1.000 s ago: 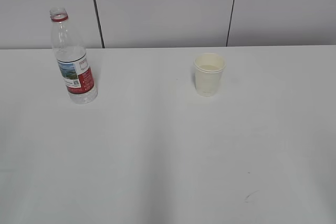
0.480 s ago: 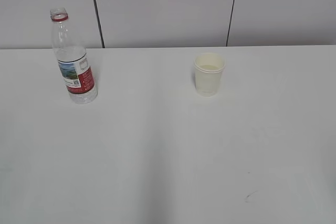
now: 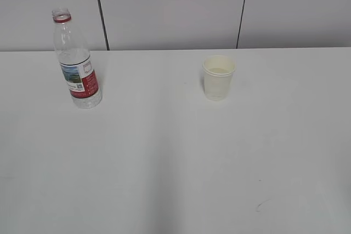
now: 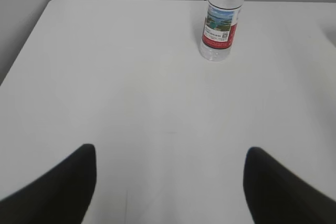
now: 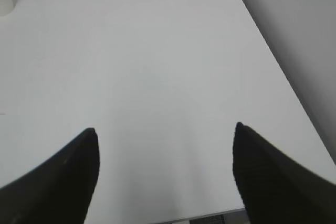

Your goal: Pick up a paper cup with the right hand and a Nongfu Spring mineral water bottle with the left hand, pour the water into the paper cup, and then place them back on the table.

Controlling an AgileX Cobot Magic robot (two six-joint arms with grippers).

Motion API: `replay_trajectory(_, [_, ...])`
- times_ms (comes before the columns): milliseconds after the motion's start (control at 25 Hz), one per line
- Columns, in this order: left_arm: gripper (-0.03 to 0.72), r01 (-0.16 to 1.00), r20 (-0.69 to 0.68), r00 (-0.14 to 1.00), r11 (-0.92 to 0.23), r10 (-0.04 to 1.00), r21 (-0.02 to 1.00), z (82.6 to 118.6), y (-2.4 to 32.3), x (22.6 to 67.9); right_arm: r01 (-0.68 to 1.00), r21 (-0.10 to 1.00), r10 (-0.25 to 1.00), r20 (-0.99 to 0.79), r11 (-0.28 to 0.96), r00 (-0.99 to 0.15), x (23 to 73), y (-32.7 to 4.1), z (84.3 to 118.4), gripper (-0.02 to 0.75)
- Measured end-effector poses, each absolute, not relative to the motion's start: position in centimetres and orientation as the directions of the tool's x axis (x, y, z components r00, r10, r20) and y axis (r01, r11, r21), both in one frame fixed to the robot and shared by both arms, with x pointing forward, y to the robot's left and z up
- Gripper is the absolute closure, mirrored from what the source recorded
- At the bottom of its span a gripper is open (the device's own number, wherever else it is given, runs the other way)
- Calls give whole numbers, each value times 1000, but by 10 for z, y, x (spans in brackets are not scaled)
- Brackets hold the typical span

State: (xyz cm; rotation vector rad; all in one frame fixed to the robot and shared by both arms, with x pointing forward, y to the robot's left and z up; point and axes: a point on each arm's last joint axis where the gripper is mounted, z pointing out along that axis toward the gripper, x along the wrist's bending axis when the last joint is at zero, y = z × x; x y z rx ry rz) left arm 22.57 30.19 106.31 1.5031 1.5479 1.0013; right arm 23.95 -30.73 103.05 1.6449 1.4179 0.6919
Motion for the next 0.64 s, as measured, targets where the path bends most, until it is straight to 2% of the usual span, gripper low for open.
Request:
replay_trajectory(160, [169,418,9,-35,7,999,909,1063,302,226,511,860,979,-111,8,171,240,-307,1030,153])
replay_trajectory(640, [175,418,9,-35,7,999,909,1063,302,226,511,860,979,-111,9,169,240,-307,1030,153])
